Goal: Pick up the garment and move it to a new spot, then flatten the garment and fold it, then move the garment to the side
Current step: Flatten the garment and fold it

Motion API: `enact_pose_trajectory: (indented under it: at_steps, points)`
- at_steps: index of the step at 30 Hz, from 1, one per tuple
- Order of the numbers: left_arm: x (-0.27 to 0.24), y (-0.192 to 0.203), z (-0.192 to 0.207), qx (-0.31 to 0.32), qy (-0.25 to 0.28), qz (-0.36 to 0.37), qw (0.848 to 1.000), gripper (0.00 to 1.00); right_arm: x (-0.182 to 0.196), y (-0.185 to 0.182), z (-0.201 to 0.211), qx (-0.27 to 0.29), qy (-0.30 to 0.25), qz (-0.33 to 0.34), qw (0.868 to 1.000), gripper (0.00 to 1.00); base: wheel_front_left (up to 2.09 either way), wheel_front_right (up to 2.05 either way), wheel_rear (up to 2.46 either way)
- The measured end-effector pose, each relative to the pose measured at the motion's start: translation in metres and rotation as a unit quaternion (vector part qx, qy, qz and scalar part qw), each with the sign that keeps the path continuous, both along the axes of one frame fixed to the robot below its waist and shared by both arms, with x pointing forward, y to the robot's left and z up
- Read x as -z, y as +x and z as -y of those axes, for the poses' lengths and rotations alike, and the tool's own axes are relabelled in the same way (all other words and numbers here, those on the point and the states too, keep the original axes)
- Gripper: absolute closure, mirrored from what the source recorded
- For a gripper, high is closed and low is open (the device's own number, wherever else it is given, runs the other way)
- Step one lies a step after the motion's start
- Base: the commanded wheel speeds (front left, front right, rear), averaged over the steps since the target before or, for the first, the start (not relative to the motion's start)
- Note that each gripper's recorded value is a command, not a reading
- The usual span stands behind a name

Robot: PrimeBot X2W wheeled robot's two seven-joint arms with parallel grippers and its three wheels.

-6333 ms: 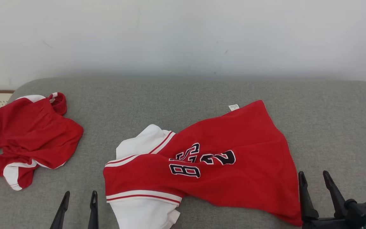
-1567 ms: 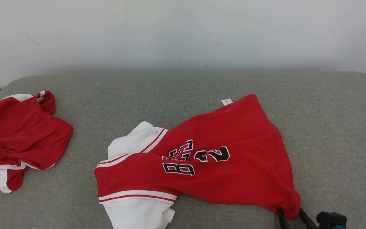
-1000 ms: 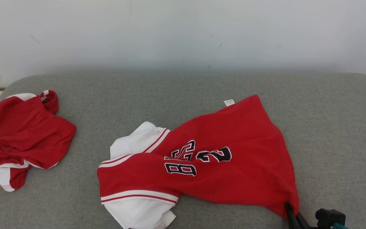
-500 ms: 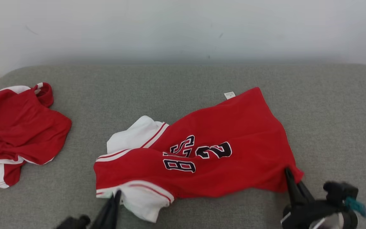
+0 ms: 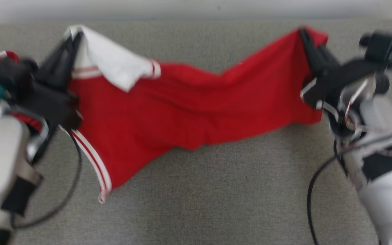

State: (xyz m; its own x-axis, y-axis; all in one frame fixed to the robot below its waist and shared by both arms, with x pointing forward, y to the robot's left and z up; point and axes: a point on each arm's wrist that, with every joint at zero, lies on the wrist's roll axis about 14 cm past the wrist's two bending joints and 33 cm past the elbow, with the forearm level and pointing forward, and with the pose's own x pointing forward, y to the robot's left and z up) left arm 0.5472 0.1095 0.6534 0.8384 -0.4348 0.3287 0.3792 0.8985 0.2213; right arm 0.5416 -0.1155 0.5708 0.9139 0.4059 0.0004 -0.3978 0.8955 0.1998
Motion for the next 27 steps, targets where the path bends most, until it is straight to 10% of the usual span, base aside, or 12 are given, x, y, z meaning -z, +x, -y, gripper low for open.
enact_pose_trajectory:
  at_steps: [13,27]
  points:
    - [-0.082,0.126,-0.001,-0.011,0.021,0.048,0.999,1.0,-0.089,0.143,0.022,0.051,0.054,0.048,0.996,1.0,0.0,0.0,0.0]
    - [-0.21,0.118,0.055,0.016,0.017,0.177,0.984,1.0,-0.226,0.151,0.051,0.121,0.019,0.207,0.971,1.0,0.0,0.0,0.0]
